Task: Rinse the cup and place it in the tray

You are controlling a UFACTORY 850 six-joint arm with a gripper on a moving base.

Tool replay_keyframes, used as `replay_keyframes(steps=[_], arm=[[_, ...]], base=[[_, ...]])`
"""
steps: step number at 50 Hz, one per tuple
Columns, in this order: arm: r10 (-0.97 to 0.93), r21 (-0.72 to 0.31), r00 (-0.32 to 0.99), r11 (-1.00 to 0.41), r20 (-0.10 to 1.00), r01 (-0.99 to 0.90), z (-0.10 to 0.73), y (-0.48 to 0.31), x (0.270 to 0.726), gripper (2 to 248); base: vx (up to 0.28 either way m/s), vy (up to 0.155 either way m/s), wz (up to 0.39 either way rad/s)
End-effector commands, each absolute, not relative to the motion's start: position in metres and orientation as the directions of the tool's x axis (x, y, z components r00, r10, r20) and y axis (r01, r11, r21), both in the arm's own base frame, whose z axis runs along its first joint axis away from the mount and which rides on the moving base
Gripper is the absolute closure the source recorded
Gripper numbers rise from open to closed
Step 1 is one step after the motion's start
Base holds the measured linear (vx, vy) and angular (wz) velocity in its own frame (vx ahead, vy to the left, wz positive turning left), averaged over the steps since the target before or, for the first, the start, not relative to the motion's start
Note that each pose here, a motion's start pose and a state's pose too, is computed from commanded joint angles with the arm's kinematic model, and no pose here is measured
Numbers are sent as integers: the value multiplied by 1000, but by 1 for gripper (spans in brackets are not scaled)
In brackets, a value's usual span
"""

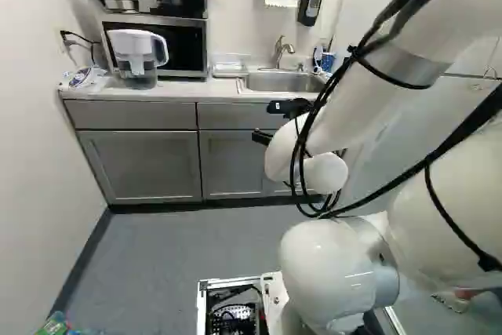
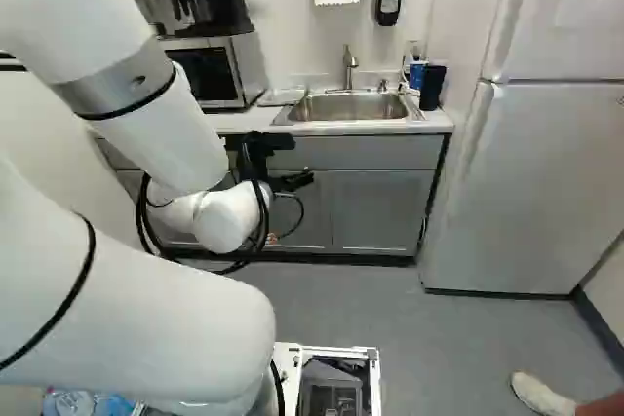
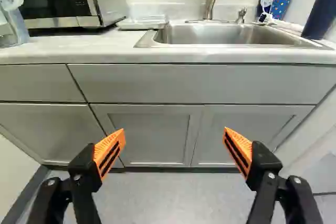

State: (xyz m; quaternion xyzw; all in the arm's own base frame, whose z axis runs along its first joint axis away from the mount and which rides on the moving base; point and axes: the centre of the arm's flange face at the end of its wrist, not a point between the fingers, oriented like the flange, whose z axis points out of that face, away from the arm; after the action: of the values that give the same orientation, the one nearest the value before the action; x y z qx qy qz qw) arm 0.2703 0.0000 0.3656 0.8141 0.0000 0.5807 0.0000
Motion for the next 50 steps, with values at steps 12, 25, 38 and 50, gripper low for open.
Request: replay_keyframes(steps=[12,25,38,50], arm=[[0,0,288,-1000,958,0,382,0,288,3],[0,0,257,-1000,966,0,395,0,303,3],[0,0,228,-1000,974,0,409,0,317,3],[0,0,213,-1000,977,0,421,0,329,3]], base=[[0,0,0],[0,0,0],[0,0,0],[0,0,0]])
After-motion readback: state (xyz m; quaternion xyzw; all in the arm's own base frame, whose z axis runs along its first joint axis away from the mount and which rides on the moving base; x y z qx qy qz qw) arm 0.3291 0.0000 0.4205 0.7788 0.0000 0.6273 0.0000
